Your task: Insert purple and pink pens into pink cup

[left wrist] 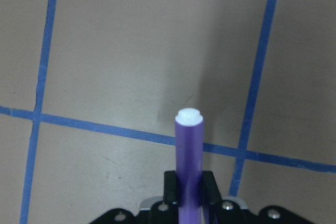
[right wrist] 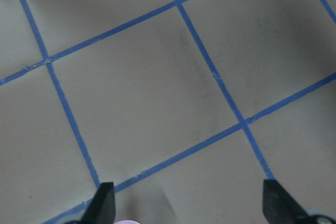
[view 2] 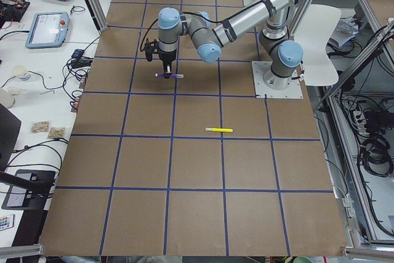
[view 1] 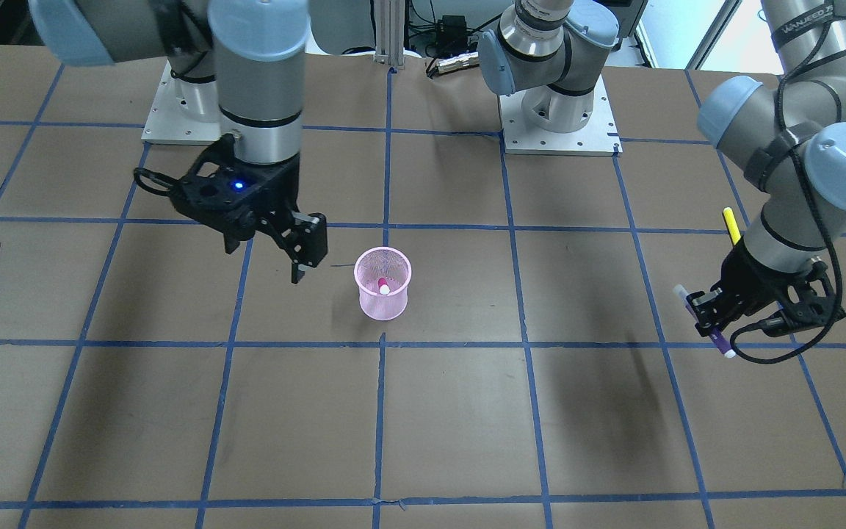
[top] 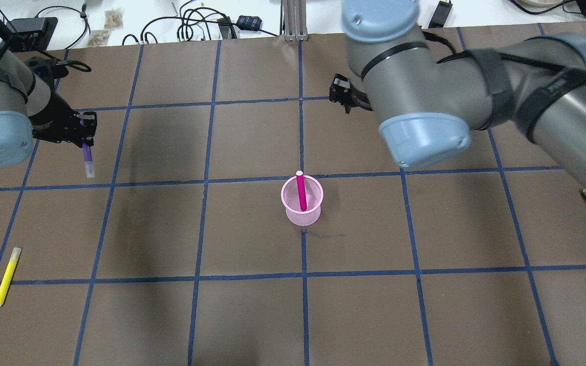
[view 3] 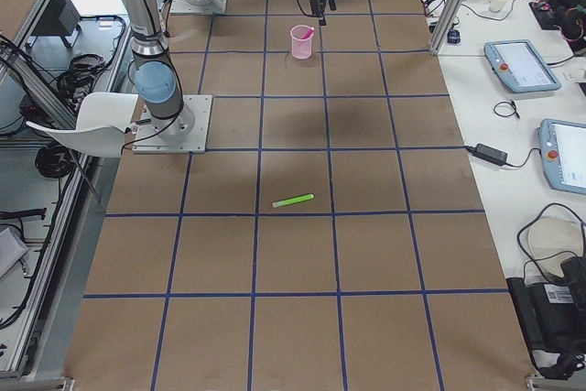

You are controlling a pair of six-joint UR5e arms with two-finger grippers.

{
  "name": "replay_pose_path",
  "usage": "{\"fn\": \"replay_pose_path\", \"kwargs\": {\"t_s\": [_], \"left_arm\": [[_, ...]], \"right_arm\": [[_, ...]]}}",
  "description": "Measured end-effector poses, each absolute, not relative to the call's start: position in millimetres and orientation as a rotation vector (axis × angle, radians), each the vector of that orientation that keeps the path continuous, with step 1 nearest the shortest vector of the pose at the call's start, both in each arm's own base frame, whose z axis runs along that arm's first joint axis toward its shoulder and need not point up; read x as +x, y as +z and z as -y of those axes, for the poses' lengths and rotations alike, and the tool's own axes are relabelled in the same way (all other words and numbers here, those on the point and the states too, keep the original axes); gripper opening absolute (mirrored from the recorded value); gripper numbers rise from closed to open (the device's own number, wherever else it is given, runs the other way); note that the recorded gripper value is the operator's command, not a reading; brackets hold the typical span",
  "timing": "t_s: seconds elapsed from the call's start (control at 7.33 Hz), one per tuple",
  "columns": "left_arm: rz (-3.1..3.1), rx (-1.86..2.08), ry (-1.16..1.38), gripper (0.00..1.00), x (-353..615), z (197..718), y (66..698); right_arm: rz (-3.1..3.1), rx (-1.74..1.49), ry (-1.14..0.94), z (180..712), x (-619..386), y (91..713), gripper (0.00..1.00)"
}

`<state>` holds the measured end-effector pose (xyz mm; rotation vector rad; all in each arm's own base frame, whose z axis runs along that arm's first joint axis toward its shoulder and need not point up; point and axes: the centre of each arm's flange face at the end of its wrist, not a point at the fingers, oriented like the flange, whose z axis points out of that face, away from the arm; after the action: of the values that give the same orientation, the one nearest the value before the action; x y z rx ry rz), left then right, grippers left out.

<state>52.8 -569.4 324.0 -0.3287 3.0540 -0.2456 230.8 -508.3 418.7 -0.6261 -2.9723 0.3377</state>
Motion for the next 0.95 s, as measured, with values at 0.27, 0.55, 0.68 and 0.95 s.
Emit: {"fn": "replay_pose_path", "kwargs": {"t_s": [0.27,0.55,0.68,0.95], "left_arm": [[-3.047,-0.345,-0.392,0.00,-20.7,570.7,346.1],[-3.063,-0.291,-0.493,0.00,-95.0,554.0,370.8],[-3.073,-0.259,-0.532,0.00,-123.2,543.1,382.5],[-3.092,-0.200,-0.596,0.00,-166.4,520.5,396.5]], "right_arm": [[3.002,-0.573,0.086,509.4,171.1,444.7,1.00],[3.077,-0.351,-0.077,513.9,123.3,451.4,1.00],[3.100,-0.275,-0.105,513.4,112.0,452.9,1.00],[3.152,-0.203,-0.115,506.9,112.4,461.2,1.00]]}}
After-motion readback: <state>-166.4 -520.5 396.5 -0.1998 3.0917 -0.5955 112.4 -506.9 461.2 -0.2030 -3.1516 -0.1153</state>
